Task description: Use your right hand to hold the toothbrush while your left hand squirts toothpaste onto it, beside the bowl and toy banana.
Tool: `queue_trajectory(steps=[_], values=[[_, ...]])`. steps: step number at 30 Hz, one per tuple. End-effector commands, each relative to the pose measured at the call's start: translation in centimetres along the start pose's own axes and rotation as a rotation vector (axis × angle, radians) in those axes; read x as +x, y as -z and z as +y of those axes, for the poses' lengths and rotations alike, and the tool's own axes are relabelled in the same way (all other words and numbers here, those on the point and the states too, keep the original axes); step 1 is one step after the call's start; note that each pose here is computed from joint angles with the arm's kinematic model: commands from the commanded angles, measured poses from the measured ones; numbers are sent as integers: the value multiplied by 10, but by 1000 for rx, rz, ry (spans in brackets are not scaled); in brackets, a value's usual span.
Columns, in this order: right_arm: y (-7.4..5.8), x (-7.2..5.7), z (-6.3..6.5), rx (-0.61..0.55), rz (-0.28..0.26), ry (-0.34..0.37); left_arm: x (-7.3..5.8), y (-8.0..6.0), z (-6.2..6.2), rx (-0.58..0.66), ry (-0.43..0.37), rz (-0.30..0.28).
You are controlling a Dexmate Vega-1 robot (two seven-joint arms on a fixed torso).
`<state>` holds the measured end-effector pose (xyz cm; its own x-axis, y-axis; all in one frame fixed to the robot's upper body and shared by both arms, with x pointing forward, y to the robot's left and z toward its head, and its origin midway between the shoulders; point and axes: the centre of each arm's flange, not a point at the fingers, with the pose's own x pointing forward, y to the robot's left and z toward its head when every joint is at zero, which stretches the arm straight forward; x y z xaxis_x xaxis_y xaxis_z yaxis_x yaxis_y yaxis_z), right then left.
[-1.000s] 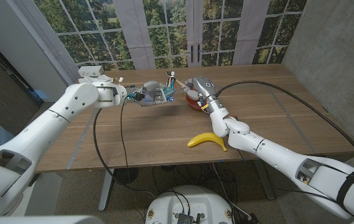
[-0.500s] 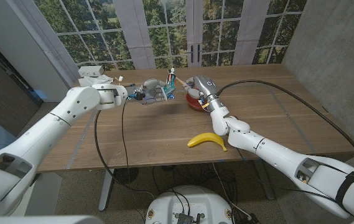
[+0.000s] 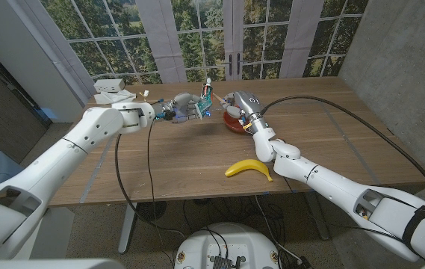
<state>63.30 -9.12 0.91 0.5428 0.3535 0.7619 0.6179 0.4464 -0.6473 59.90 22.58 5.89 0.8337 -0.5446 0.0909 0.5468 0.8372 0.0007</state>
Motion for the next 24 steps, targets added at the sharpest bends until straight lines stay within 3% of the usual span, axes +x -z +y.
queue_trajectory(steps=[1,24], values=[[3,1,0,9,9,-10,4,1,-3,13,-3,-57],[8,5,1,74,60,-59,4,-4,-6,53,-8,-141]])
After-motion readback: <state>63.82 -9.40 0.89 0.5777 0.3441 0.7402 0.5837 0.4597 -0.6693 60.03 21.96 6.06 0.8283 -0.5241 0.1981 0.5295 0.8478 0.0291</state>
